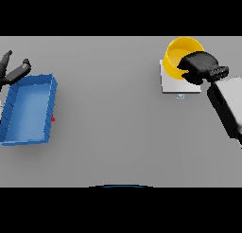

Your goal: Pick up the red beaker and tilt it to pour out 1 green nut into yellow bowl. Pick up the yellow bowl and place it on the metallic measuring scale.

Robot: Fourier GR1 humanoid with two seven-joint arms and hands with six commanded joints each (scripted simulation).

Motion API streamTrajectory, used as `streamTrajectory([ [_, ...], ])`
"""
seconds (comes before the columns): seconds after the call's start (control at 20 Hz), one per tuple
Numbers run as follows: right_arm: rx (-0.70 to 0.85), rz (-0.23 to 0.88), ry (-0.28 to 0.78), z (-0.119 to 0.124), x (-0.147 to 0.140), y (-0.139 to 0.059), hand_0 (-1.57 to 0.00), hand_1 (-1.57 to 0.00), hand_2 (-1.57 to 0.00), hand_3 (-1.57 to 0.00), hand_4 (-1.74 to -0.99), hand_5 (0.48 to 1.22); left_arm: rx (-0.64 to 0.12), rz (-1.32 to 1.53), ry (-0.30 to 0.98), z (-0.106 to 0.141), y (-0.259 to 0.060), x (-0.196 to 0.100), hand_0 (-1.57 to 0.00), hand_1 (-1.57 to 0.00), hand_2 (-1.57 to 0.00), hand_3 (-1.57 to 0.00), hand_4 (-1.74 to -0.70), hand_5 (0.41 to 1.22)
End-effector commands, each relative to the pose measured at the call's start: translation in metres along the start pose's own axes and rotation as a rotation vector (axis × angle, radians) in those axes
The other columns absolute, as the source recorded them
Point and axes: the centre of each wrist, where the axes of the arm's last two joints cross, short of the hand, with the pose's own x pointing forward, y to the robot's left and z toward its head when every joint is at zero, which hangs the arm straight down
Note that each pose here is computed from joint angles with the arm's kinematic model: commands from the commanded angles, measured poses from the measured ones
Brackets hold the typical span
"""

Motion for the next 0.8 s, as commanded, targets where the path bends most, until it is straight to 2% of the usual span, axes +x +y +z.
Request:
streamTrajectory([
  [0.0, 0.003, -0.011, 0.003, -0.001, -0.002, 0.000, -1.57, -1.57, -1.41, -1.32, -1.741, 1.221, 0.002, -0.013, -0.003, -0.001, -0.002, -0.001, 0.00, 0.00, 0.00, 0.00, -0.86, 0.802],
  [0.2, 0.023, -0.036, 0.016, -0.006, -0.005, 0.014, -1.57, -1.57, -1.38, -1.38, -1.741, 1.221, 0.008, -0.004, 0.003, -0.002, 0.001, -0.001, 0.00, 0.00, 0.00, 0.00, -0.85, 0.807],
  [0.45, 0.039, -0.049, 0.022, -0.006, -0.010, 0.019, -1.57, -1.57, -1.37, -1.45, -1.741, 1.221, -0.005, -0.009, -0.002, -0.002, 0.001, 0.000, 0.00, 0.00, 0.00, 0.00, -0.84, 0.783],
  [0.5, 0.040, -0.054, 0.018, -0.006, -0.011, 0.018, -1.57, -1.57, -1.40, -1.38, -1.741, 1.221, -0.007, -0.013, -0.001, -0.002, 0.001, 0.000, 0.00, 0.00, 0.00, 0.00, -0.84, 0.780],
  [0.55, 0.043, -0.059, 0.024, -0.005, -0.012, 0.020, -1.57, -1.50, -1.44, -1.25, -1.741, 1.221, -0.006, -0.021, 0.001, -0.002, 0.002, 0.001, 0.00, 0.00, 0.00, 0.00, -0.84, 0.779],
  [0.6, 0.054, -0.063, 0.030, -0.005, -0.013, 0.021, -1.56, -1.43, -1.34, -1.11, -1.682, 1.221, -0.007, -0.019, 0.007, -0.004, 0.002, 0.001, 0.00, 0.00, 0.00, 0.00, -0.84, 0.775],
  [0.65, 0.058, -0.060, 0.037, -0.005, -0.011, 0.019, -1.47, -1.28, -1.18, -0.96, -1.632, 1.145, -0.008, -0.014, 0.009, -0.005, 0.003, -0.002, 0.00, 0.00, 0.00, 0.00, -0.84, 0.773],
  [0.75, 0.063, -0.102, 0.042, -0.008, -0.009, 0.017, -1.15, -0.96, -0.85, -0.69, -1.559, 1.014, -0.016, -0.008, -0.008, -0.002, 0.002, -0.002, 0.00, 0.00, 0.00, 0.00, -0.83, 0.771],
])
